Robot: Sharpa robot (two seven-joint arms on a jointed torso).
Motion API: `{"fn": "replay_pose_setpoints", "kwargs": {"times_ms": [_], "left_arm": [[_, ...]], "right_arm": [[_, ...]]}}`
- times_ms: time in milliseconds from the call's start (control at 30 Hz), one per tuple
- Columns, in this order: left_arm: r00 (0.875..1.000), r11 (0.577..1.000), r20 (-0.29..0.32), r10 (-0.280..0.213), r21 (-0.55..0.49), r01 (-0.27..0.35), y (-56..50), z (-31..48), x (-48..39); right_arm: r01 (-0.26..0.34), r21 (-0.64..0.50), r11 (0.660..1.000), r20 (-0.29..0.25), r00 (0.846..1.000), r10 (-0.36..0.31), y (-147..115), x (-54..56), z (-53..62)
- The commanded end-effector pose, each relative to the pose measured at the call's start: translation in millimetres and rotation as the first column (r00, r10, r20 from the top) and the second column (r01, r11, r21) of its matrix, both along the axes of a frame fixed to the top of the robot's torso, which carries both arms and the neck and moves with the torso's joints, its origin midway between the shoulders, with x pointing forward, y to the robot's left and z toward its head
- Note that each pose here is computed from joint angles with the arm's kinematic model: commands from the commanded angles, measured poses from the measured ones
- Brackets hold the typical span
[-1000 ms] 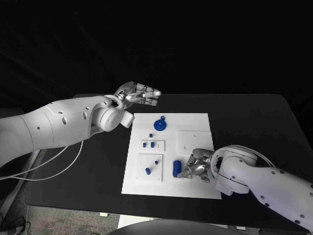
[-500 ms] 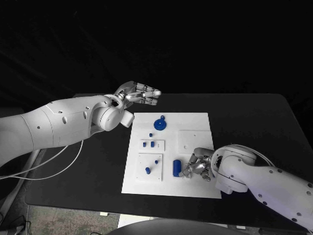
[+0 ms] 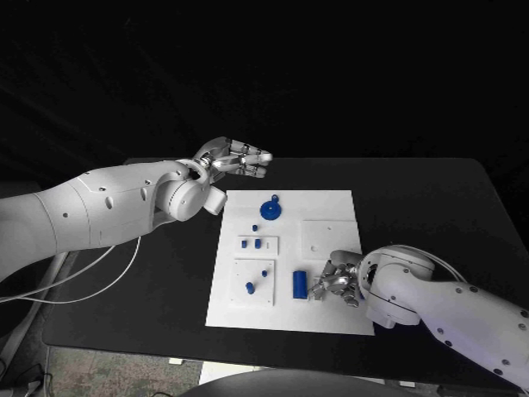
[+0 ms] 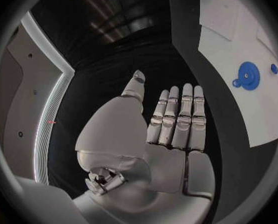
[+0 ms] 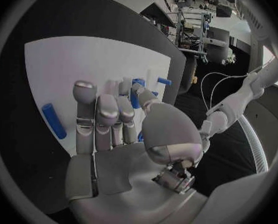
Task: Assemble the parts on the task board
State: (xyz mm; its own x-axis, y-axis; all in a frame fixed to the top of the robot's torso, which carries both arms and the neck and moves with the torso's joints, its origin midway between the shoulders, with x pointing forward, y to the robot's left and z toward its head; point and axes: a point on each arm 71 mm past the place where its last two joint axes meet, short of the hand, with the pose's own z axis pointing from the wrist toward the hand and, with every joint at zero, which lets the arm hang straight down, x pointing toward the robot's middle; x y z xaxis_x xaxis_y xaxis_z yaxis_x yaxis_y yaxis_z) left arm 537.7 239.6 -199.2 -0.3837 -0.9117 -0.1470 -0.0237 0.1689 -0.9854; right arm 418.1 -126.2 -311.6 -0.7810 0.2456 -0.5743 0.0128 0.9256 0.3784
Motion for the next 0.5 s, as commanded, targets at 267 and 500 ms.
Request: {"fn": "replay_pose_setpoints", "kwargs": {"times_ms": [267,500], "left_arm": [[1.0,1.0,0.001,-0.018,-0.003,0.018,-1.7,0.4,-0.4],[1.0,1.0,0.002,-0.017,-0.002,0.017,-1.3,0.4,-0.3]], "right_arm": [[-0.013,0.007,1.0,-0.012,1.0,0.013,1.3,-2.8,-0.6],[0.006,0.046,0.999,0.02,1.0,-0.007,-1.7,-2.6,3.1]]}}
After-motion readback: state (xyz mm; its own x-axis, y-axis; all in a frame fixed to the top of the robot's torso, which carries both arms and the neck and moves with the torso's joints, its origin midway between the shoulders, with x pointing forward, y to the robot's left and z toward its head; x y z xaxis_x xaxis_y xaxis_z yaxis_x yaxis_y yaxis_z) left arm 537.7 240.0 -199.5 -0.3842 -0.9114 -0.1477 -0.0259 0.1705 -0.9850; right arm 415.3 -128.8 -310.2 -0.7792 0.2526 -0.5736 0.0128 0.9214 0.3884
